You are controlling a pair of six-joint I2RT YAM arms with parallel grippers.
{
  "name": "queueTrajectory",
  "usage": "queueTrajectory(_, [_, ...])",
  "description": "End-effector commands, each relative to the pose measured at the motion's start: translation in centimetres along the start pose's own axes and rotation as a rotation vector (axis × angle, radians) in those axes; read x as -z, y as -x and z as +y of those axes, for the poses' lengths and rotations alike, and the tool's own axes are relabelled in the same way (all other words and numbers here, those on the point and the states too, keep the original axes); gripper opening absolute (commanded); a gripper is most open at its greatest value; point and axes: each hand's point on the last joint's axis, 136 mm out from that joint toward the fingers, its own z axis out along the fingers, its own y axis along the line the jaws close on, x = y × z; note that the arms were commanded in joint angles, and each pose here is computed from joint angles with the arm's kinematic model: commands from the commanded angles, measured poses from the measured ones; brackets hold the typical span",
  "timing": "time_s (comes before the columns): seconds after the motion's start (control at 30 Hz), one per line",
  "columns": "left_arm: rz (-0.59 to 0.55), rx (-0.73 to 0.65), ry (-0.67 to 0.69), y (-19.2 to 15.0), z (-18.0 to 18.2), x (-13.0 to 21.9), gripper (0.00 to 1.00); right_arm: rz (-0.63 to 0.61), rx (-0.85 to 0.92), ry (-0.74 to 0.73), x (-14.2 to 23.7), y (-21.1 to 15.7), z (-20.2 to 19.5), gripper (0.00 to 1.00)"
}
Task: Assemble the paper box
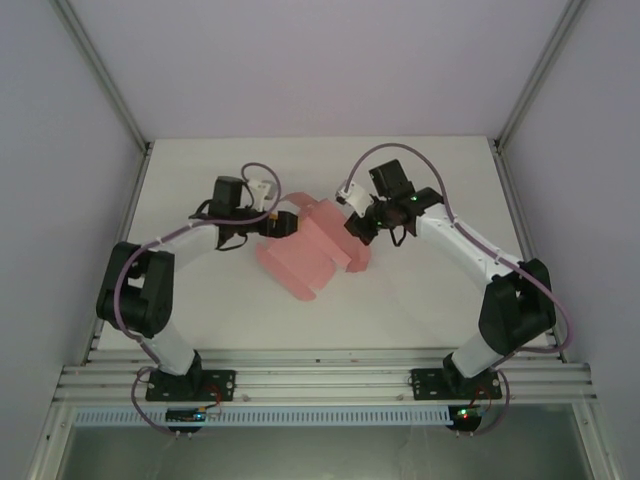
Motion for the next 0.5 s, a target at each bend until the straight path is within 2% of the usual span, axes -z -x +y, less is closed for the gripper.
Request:
queueTrajectory(0.0, [0.070, -0.086, 0.106, -0.7, 0.6, -0.7, 1.00, -0.029, 0.055, 0.017, 0.6, 0.6, 1.1, 0.00])
queueTrajectory(0.1, [0.082, -0.071, 0.150, -1.1, 1.2, -0.5, 1.00, -0.022, 0.056, -0.007, 0.9, 0.6, 0.8, 0.00])
queueTrajectory(0.2, [0.074, -0.053, 0.174, -1.6, 1.4, 0.4, 1.00, 0.038, 0.094, -0.150, 1.2, 0.0, -1.6, 0.00])
queueTrajectory(0.47, [-0.098, 0.028, 0.131, -2.6, -0.2, 5.8, 1.00, 0.253, 0.399, -0.466, 0.1, -0.6, -5.0, 0.00])
